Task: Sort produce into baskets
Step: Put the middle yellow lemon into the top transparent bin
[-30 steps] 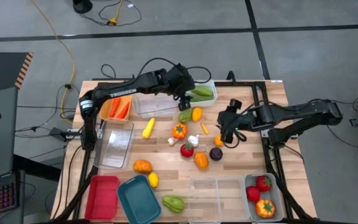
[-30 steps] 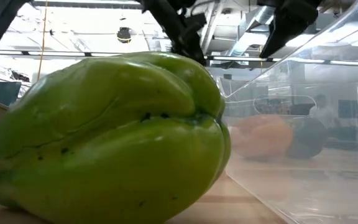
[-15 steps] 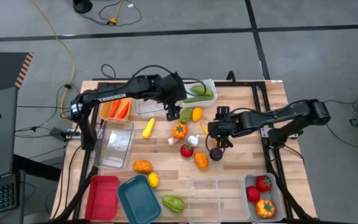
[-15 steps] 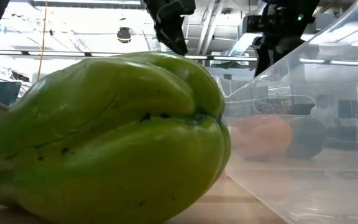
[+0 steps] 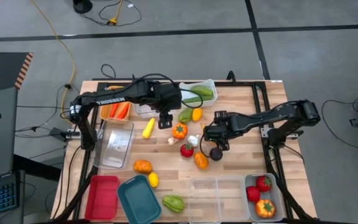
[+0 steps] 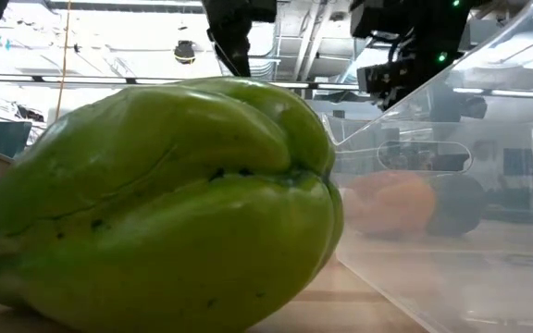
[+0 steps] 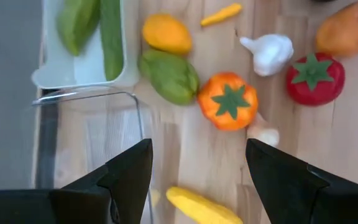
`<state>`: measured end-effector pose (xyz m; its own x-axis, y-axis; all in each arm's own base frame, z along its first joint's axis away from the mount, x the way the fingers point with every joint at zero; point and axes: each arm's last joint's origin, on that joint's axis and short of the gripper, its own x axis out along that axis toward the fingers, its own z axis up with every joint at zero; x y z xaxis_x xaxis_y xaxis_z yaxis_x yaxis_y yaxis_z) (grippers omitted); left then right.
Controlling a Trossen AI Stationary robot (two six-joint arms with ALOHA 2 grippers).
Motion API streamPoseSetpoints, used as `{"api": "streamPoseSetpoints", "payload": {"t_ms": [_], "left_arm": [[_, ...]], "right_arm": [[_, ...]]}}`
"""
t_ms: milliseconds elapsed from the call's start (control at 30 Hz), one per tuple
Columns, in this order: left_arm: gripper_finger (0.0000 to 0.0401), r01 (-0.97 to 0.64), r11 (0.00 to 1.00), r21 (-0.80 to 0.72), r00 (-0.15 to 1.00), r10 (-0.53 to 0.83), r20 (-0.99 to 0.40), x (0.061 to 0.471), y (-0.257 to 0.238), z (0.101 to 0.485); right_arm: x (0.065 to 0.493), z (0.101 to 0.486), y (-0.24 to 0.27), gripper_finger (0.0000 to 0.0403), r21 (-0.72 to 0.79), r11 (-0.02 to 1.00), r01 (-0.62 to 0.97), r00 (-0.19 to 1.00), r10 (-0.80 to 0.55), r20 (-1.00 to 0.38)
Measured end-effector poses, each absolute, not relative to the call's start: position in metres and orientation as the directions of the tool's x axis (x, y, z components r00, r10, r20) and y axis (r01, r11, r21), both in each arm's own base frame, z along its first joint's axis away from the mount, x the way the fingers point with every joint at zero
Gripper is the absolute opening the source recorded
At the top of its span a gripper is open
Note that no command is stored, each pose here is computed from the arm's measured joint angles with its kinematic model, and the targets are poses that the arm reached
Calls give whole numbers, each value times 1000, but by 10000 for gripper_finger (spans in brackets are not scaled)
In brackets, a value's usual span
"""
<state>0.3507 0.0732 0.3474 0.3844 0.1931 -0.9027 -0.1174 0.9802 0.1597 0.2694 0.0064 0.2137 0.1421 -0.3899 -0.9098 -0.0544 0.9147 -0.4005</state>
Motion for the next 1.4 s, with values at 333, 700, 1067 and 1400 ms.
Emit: {"api": "streamPoseSetpoints", "payload": {"t_ms": [333, 700, 1067, 1400], "left_arm": [[247, -209, 958, 196, 416, 269, -869, 321, 63, 379], [247, -242, 955, 169, 456, 266, -849, 306, 50, 395], [247, -203, 966, 160, 436, 236, -869, 303, 32, 394], [247, -204, 959, 196, 435, 268, -860, 303, 24, 394]], "right_arm": [[265, 206, -2, 393, -446, 891, -88, -18, -449, -893], [258, 233, 2, 380, -269, 961, -55, 35, -268, -963], [268, 212, 6, 380, -178, 978, -111, -44, -184, -982], [281, 177, 6, 380, -181, 974, -139, -173, -204, -964]]}}
